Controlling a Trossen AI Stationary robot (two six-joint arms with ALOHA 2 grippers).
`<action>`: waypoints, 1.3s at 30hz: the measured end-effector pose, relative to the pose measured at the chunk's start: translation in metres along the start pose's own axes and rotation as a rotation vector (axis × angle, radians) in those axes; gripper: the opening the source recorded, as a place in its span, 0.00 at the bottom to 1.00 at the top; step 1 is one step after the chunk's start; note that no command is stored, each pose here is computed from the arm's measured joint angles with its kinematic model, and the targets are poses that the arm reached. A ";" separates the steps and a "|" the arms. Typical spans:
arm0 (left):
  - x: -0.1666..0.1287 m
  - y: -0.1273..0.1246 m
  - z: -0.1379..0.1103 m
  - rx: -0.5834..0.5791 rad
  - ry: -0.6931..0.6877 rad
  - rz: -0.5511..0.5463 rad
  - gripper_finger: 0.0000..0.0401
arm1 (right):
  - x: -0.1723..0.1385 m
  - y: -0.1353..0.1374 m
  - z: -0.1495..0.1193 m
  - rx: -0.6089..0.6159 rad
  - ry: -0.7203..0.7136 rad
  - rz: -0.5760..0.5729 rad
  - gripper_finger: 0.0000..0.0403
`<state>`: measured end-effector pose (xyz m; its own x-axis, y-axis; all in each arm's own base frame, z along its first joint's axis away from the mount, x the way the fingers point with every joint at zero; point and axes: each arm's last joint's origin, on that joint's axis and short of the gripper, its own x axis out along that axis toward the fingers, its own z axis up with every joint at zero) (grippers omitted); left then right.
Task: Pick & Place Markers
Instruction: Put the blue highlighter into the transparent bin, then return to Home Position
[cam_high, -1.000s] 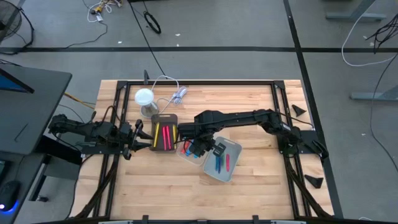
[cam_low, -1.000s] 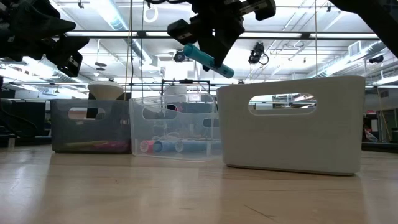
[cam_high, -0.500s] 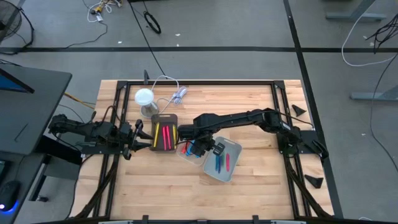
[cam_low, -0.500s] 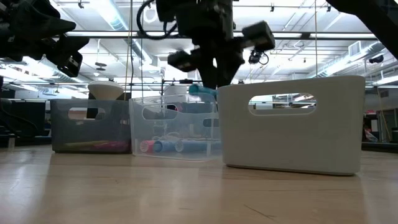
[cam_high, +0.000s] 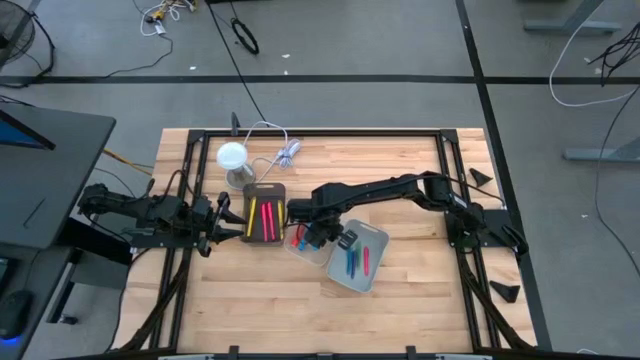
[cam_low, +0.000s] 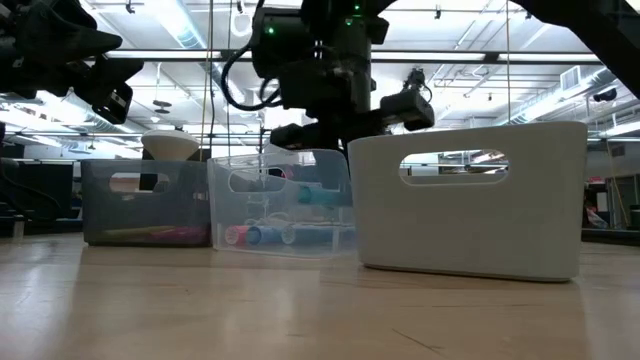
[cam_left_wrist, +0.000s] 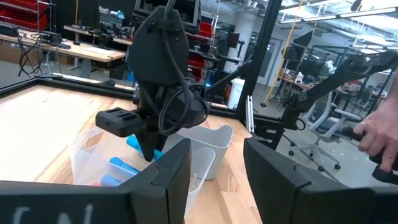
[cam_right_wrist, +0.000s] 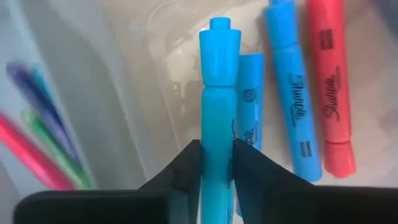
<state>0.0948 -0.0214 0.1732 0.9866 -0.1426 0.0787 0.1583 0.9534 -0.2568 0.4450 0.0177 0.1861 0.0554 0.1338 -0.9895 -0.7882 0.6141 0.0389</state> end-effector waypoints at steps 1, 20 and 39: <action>0.000 0.000 0.000 0.000 0.000 0.000 0.38 | 0.000 -0.001 0.000 0.036 -0.008 -0.004 0.20; 0.000 0.000 0.000 0.000 0.000 0.000 0.38 | -0.078 -0.014 -0.019 0.245 -0.317 -0.207 0.51; 0.000 0.000 0.000 0.000 0.000 0.000 0.38 | -0.146 0.066 -0.143 0.485 -1.143 -0.957 0.52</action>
<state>0.0948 -0.0214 0.1732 0.9866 -0.1429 0.0783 0.1584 0.9534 -0.2566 0.2976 -0.0723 0.3131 0.9953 -0.0790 -0.0551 0.0624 0.9647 -0.2557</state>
